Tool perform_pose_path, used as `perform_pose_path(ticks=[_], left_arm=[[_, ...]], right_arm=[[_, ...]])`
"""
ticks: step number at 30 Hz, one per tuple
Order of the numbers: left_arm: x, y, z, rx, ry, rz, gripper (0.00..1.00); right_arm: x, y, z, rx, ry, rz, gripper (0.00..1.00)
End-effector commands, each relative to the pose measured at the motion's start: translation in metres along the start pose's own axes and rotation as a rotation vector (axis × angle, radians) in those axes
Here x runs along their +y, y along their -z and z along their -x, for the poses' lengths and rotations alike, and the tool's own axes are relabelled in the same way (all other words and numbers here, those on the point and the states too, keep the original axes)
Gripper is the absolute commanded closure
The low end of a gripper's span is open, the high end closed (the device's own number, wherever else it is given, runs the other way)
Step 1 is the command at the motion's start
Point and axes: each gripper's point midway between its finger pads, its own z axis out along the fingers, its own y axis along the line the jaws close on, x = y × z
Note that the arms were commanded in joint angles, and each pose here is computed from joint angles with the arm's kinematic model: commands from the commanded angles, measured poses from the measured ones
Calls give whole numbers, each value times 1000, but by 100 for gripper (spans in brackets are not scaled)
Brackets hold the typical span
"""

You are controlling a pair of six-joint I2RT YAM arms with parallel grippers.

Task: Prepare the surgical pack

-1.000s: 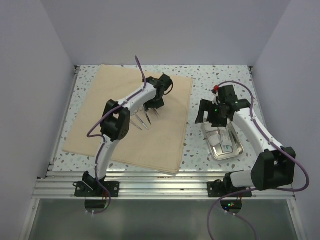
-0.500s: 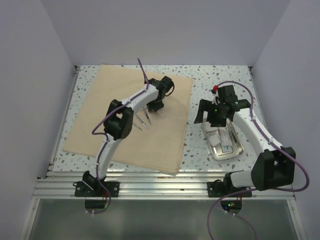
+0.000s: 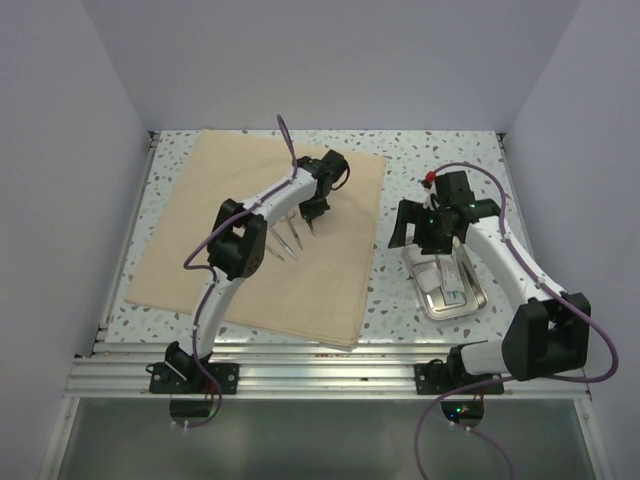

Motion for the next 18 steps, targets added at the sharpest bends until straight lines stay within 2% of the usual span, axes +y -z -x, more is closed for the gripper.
perform_pose_path(ticks=[1,6,8,9,10,12,13,14,15,16,18], left_arm=[[-12,8,18,-41,5,-73,100],[-7,24,20,-43,-43,-102,100],[-11,51,23,-36,-70,-194,100],[-7,52,15,-22,-138,-223,100],[-12,79,15,-11,-160,-320,100],[-9,88,-4,20,-263,-423,100],[-15,125,-8,24,-284,-567,100],[-17,139,-15,25,-303,-660,100],[-22,143,-39,65,-328,-791,100],[-18,174,-38,35,-318,-884,100],[-18,189,-60,77,-305,-1014,100]], right_arm=[[9,3,11,-23,19,36,4],[14,3,14,-5,16,54,4],[21,4,17,-2,15,78,4],[23,3,18,3,9,90,4],[31,3,21,4,7,134,4],[40,2,24,17,-40,169,6],[48,0,30,12,-54,204,9],[56,0,34,13,-111,237,14],[63,-1,37,8,-142,273,15],[77,-2,44,-13,-204,346,15],[90,-5,50,-20,-262,422,16]])
